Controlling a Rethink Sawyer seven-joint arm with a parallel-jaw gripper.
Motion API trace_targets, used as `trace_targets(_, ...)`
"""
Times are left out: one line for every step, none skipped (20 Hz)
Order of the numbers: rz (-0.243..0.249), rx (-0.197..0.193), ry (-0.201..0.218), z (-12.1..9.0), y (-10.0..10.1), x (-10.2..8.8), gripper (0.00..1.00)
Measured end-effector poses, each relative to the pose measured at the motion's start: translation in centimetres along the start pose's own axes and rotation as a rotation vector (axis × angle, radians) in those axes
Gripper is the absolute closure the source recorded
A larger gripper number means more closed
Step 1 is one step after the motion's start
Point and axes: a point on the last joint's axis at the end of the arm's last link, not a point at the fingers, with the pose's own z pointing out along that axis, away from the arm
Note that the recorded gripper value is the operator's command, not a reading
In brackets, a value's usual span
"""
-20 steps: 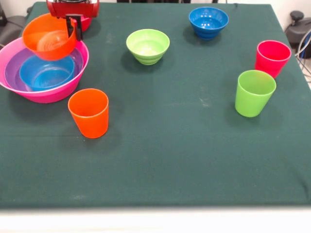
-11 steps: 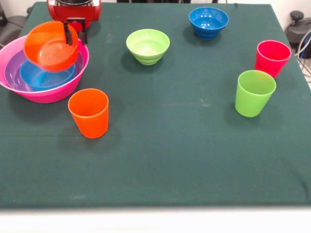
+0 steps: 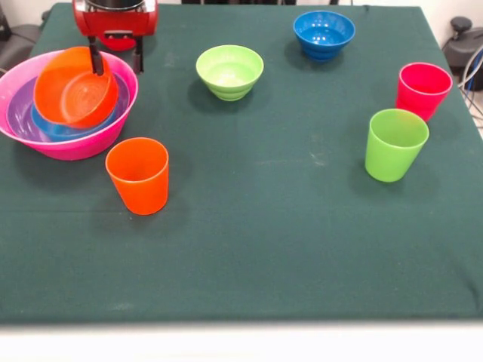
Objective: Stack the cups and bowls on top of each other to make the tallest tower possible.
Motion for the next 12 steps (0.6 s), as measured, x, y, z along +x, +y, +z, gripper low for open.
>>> trace_targets(-0.001, 0.001, 0.0, 0.01, -0.01, 0.0, 0.0)
trace_targets(-0.004, 0.004, -0.002, 0.0, -0.09, -0.05, 0.0)
trace_targets(-0.006, 0.006, -0.003, -0.01, -0.12, -0.09, 0.0)
trace_targets(-0.007, 0.007, -0.004, -0.05, -0.14, -0.15, 0.0)
trace_targets(-0.007, 0.008, -0.005, -0.08, -0.17, -0.2, 0.0)
trace_targets(-0.007, 0.008, -0.006, -0.13, -0.2, -0.25, 0.0)
trace_targets(-0.007, 0.008, -0.006, -0.15, -0.21, -0.28, 0.0)
trace_targets(-0.007, 0.009, -0.005, -0.24, -0.27, -0.39, 0.0)
trace_targets(-0.007, 0.01, -0.004, -0.26, -0.33, -0.44, 0.0)
trace_targets(-0.006, 0.01, -0.004, -0.28, -0.36, -0.46, 0.0)
trace_targets(-0.006, 0.012, -0.003, -0.32, -0.47, -0.53, 0.0)
trace_targets(-0.006, 0.015, -0.002, -0.37, -0.68, -0.65, 0.0)
